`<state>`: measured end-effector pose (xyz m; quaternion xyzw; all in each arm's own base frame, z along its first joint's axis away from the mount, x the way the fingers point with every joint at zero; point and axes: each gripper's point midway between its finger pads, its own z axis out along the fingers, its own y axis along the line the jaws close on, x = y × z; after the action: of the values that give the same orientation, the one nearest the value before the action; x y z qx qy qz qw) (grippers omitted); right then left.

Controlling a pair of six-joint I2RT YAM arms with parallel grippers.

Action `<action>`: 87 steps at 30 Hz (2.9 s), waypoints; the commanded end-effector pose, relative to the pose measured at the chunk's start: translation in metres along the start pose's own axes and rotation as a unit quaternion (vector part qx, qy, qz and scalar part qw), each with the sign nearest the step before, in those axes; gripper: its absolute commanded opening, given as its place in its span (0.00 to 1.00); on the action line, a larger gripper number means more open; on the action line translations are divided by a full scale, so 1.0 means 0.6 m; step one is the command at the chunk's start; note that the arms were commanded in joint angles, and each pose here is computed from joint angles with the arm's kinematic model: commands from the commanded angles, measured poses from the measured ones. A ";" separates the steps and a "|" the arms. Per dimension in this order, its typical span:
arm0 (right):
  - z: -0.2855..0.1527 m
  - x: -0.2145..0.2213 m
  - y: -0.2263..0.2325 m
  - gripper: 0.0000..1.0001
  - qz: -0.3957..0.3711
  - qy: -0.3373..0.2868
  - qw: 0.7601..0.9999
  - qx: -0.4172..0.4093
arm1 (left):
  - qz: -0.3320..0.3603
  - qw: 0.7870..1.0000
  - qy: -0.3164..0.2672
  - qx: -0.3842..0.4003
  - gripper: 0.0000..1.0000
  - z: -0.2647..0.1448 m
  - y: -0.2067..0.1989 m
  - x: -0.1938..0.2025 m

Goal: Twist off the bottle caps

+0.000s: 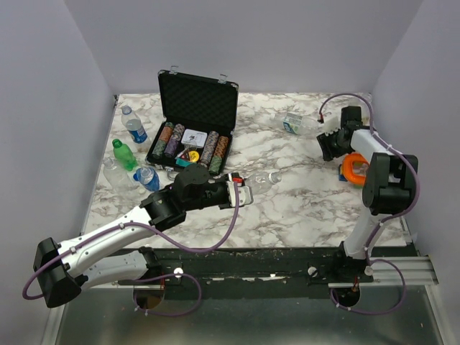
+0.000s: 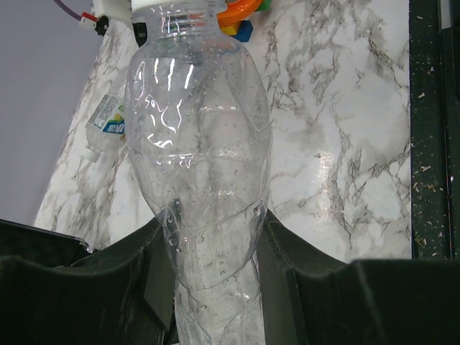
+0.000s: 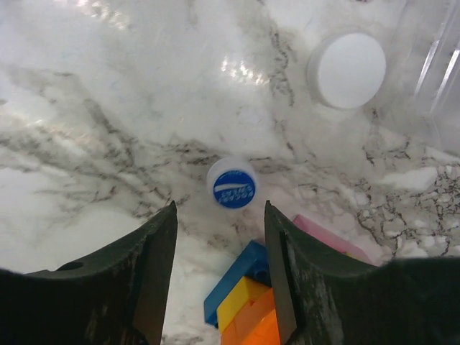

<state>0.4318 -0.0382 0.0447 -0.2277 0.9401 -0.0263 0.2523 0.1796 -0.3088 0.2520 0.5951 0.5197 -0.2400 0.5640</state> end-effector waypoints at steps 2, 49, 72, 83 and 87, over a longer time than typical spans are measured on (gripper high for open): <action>-0.109 -0.033 0.070 0.60 -0.045 -0.088 0.991 -0.089 | -0.007 1.000 -0.013 -0.006 0.00 0.002 0.003 -0.007; -0.555 -0.070 0.545 0.85 -0.317 -0.348 0.715 -0.517 | -0.207 0.963 -0.133 0.106 0.00 0.047 -0.015 -0.064; -0.530 -0.081 0.458 0.22 -0.243 -0.342 0.793 -0.442 | -0.140 0.980 -0.140 -0.019 0.98 -0.009 0.042 -0.073; -0.435 -0.086 0.125 0.24 -0.057 -0.274 0.950 -0.136 | -0.107 0.976 -0.055 -0.181 0.99 -0.048 0.125 -0.018; -0.423 -0.086 0.002 0.25 -0.018 -0.255 0.966 -0.040 | -0.110 0.975 -0.050 -0.185 0.99 -0.047 0.127 -0.015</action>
<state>0.3189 0.0314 0.2839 -0.3057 0.8085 0.1720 0.4725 0.2227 -0.2828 0.3051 0.4213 0.5655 -0.2701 0.6555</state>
